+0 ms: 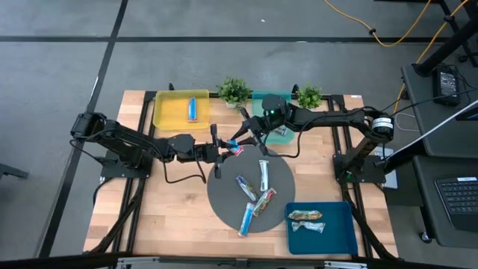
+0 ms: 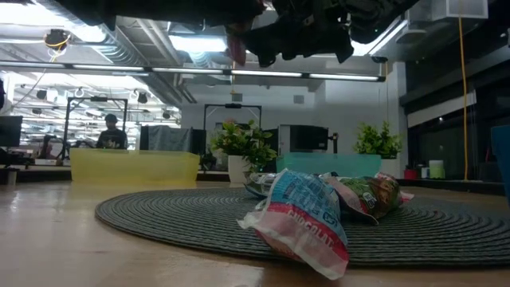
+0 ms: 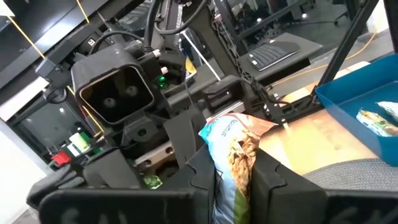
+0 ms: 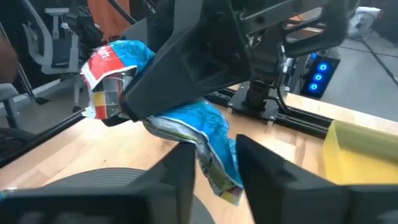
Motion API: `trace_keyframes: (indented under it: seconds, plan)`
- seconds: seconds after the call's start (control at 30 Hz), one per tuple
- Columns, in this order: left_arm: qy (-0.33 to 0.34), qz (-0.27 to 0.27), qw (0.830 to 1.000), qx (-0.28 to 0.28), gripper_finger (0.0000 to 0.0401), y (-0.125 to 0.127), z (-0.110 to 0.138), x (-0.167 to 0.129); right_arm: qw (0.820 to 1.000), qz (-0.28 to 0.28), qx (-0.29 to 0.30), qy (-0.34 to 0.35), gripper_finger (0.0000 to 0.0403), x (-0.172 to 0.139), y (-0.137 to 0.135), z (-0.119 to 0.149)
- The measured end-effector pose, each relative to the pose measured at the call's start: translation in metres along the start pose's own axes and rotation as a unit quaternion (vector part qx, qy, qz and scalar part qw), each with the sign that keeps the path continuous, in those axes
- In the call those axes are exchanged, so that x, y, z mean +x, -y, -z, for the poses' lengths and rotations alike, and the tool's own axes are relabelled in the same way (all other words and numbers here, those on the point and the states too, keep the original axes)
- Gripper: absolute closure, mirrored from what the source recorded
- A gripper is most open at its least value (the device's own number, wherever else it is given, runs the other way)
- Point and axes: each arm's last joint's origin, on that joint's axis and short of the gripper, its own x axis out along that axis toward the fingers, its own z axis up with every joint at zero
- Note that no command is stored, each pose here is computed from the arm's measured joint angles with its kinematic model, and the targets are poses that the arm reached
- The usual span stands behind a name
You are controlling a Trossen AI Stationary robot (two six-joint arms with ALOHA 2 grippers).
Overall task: Pick and place Granola Bars by type
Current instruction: Put the red granola bar into the yellow bin
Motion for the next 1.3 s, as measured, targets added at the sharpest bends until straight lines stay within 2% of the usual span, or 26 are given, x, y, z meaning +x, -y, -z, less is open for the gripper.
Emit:
trace_keyframes:
  seconds: [0.17,0.3,0.43,0.67,0.93,1.17,1.3]
  plan:
    - [-0.012,-0.022,1.0,0.01,0.0369,-0.001,0.001,0.0,0.999,0.033,-0.002,-0.008,0.021,-0.009,0.002,-0.007]
    - [-0.042,-0.083,0.995,0.023,0.0368,-0.006,-0.001,-0.003,0.997,0.071,-0.012,-0.016,0.0163,-0.028,0.003,-0.02]
    - [-0.063,-0.142,0.987,0.033,0.0369,-0.016,-0.007,-0.01,0.994,0.103,-0.025,-0.018,0.0138,-0.052,0.0,-0.037]
    - [-0.107,-0.25,0.96,0.07,0.0373,-0.038,-0.022,-0.029,0.988,0.142,-0.048,-0.036,0.0137,-0.086,-0.012,-0.058]
    - [-0.15,-0.332,0.925,0.105,0.0375,-0.07,-0.032,-0.051,0.98,0.165,-0.078,-0.075,0.0139,-0.099,-0.012,-0.057]
    - [-0.235,-0.366,0.891,0.131,0.0371,-0.1,-0.013,-0.06,0.971,0.205,-0.088,-0.092,0.0139,-0.114,0.002,-0.051]
    - [-0.263,-0.411,0.869,0.081,0.0375,-0.119,0.003,-0.064,0.965,0.232,-0.071,-0.098,0.0139,-0.126,0.012,-0.047]
